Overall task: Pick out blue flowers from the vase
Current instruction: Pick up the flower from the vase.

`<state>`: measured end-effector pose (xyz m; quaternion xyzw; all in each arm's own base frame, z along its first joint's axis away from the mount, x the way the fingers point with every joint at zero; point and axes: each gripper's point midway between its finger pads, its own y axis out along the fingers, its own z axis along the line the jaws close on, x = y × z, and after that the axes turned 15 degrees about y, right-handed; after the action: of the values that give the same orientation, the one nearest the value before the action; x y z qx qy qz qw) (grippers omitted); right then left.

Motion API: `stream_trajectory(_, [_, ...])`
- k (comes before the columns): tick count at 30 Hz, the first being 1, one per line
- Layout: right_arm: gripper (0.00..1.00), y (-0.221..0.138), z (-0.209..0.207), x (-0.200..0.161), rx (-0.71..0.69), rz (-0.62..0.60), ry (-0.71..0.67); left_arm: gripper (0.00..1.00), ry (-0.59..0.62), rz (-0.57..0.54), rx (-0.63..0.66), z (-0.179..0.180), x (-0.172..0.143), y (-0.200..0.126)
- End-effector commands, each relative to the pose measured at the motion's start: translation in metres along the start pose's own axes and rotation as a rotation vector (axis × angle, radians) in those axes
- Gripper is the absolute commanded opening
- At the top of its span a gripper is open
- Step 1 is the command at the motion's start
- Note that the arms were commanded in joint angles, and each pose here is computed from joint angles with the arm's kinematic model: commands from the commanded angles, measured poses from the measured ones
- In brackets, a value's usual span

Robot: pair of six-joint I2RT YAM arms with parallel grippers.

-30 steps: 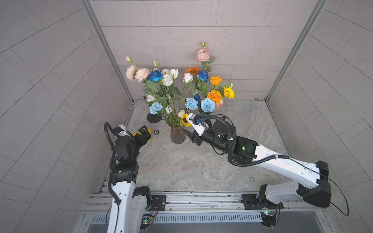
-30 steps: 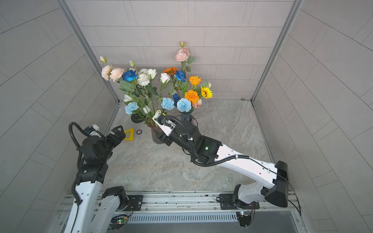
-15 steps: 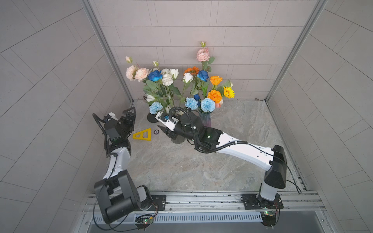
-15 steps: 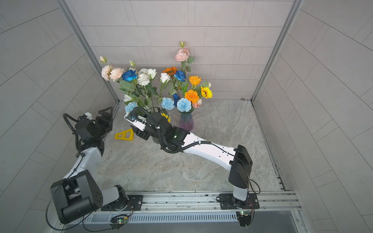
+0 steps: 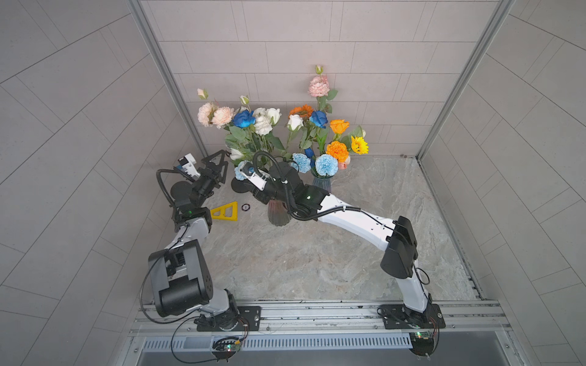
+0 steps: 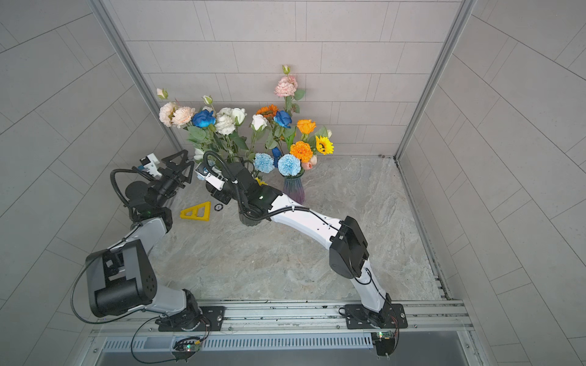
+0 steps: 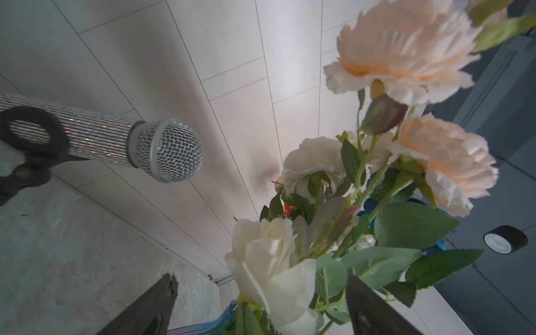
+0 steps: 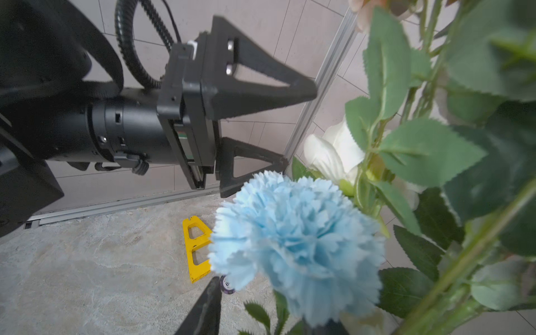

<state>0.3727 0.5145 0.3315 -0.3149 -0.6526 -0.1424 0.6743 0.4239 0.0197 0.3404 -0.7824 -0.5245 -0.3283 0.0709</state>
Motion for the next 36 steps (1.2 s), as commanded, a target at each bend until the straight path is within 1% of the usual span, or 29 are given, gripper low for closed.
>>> stream_trajectory(1, [0.45,0.000,-0.001,0.003,-0.003,0.005,-0.010,0.94,0.067,0.063,-0.036,-0.018,-0.012,0.006])
stream_trajectory(3, [0.44,0.004,-0.002,0.000,-0.005,0.009,-0.008,0.95,0.084,0.101,0.005,-0.009,-0.024,0.009])
stream_trajectory(4, [0.43,0.006,-0.004,0.000,-0.012,0.010,-0.008,0.94,0.088,0.123,0.027,-0.005,-0.031,0.010])
stream_trajectory(8, [0.33,0.011,-0.013,-0.001,-0.043,0.005,-0.002,0.94,0.111,0.178,0.064,0.002,-0.049,0.013])
stream_trajectory(10, [0.24,0.013,-0.018,-0.001,-0.058,0.001,-0.007,0.94,0.125,0.210,0.083,0.004,-0.060,0.014])
stream_trajectory(12, [0.23,0.016,-0.020,-0.002,-0.075,0.004,-0.023,0.94,0.147,0.238,0.091,0.002,-0.069,0.013])
stream_trajectory(15, [0.23,0.019,-0.024,-0.005,-0.080,0.020,-0.029,0.94,0.170,0.251,0.091,-0.004,-0.077,0.011])
stream_trajectory(16, [0.18,0.020,-0.025,-0.006,-0.082,0.022,-0.025,0.94,0.176,0.257,0.092,-0.005,-0.080,0.011])
stream_trajectory(18, [0.02,0.019,-0.029,-0.005,-0.089,0.020,-0.016,0.94,0.186,0.274,0.089,-0.009,-0.084,0.014])
stream_trajectory(19, [0.00,0.018,-0.030,-0.004,-0.092,0.019,-0.011,0.94,0.187,0.279,0.082,-0.011,-0.086,0.016])
stream_trajectory(22, [0.00,0.006,-0.032,0.005,-0.094,0.008,-0.003,0.94,0.192,0.286,0.075,-0.014,-0.089,0.020])
stream_trajectory(25, [0.00,-0.016,-0.035,0.020,-0.082,-0.032,0.031,0.94,0.199,0.304,0.088,-0.010,-0.094,0.023])
stream_trajectory(30, [0.00,-0.054,-0.044,0.044,0.000,-0.137,0.165,0.94,0.220,0.304,0.120,0.003,-0.093,0.032])
stream_trajectory(33, [0.00,-0.072,-0.048,0.056,0.034,-0.205,0.192,0.94,0.221,0.307,0.119,0.008,-0.095,0.041])
stream_trajectory(36, [0.00,-0.081,-0.046,0.067,0.078,-0.235,0.202,0.92,0.230,0.304,0.138,0.013,-0.096,0.045])
